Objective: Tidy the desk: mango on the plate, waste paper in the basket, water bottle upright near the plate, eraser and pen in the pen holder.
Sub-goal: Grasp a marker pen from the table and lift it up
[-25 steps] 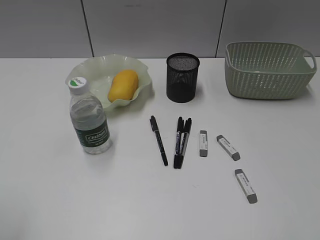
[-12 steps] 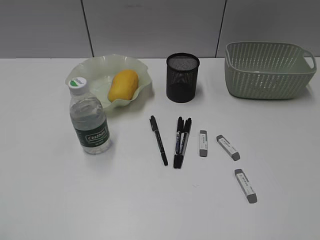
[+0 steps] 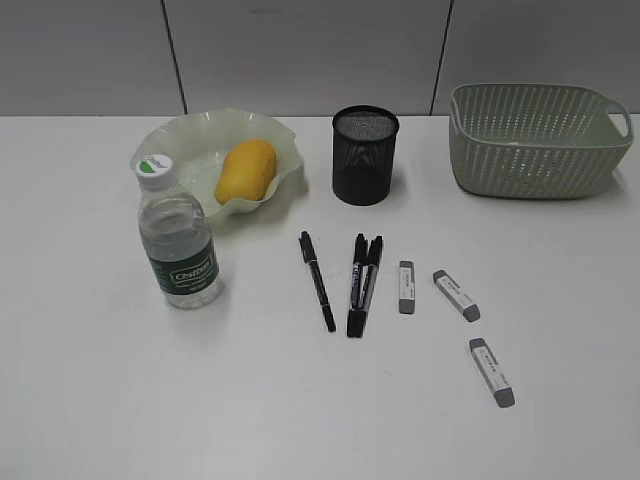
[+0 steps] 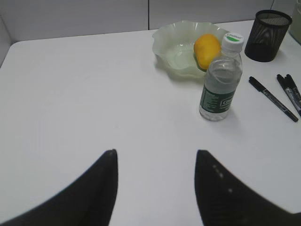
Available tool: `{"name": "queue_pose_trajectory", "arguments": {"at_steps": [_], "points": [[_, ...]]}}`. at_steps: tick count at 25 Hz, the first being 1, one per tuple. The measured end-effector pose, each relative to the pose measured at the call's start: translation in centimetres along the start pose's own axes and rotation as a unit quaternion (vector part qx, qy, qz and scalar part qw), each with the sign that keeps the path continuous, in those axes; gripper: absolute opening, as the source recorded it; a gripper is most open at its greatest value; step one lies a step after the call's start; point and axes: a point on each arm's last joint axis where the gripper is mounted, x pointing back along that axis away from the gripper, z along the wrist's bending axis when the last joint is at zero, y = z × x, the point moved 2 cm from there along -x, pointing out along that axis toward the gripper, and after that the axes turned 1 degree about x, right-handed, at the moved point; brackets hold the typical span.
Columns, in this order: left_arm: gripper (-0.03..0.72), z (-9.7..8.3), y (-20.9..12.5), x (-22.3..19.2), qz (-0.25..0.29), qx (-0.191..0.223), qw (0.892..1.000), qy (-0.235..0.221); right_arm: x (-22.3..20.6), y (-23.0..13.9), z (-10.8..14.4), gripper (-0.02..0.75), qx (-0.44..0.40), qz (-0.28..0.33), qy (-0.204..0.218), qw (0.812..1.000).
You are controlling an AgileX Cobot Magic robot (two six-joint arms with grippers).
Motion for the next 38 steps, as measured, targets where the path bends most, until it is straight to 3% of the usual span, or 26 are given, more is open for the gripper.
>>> {"name": "queue_pose_trajectory", "arguments": {"at_steps": [4, 7, 14, 18, 25, 30, 38], "points": [[0.497, 0.0, 0.0, 0.0, 0.000, 0.000, 1.000, 0.000, -6.4, 3.2, 0.3, 0.405, -0.016, 0.071, 0.071, 0.995], [0.527, 0.0, 0.0, 0.0, 0.000, 0.000, 1.000, -0.001, -10.8, 5.8, 1.5, 0.405, -0.003, 0.098, 0.099, 0.990], [0.536, 0.0, 0.0, 0.0, 0.000, 0.000, 1.000, -0.001, -20.3, 10.0, 9.6, 0.399, 0.053, 0.149, 0.156, 0.975], [0.521, 0.0, 0.0, 0.0, 0.000, 0.000, 1.000, -0.001, -24.9, 10.8, 12.1, 0.377, 0.019, 0.189, 0.138, 0.972], [0.504, 0.0, 0.0, 0.0, 0.000, 0.001, 1.000, -0.001, -30.4, 10.6, 12.3, 0.316, -0.038, 0.250, 0.078, 0.964], [0.499, 0.0, 0.0, 0.0, 0.000, 0.001, 1.000, -0.001, -32.1, 10.2, 12.3, 0.248, -0.035, 0.268, 0.068, 0.960], [0.499, 0.0, 0.0, 0.0, 0.000, 0.001, 1.000, -0.001, -33.3, 9.1, 12.0, 0.234, -0.039, 0.281, 0.051, 0.958]]}}
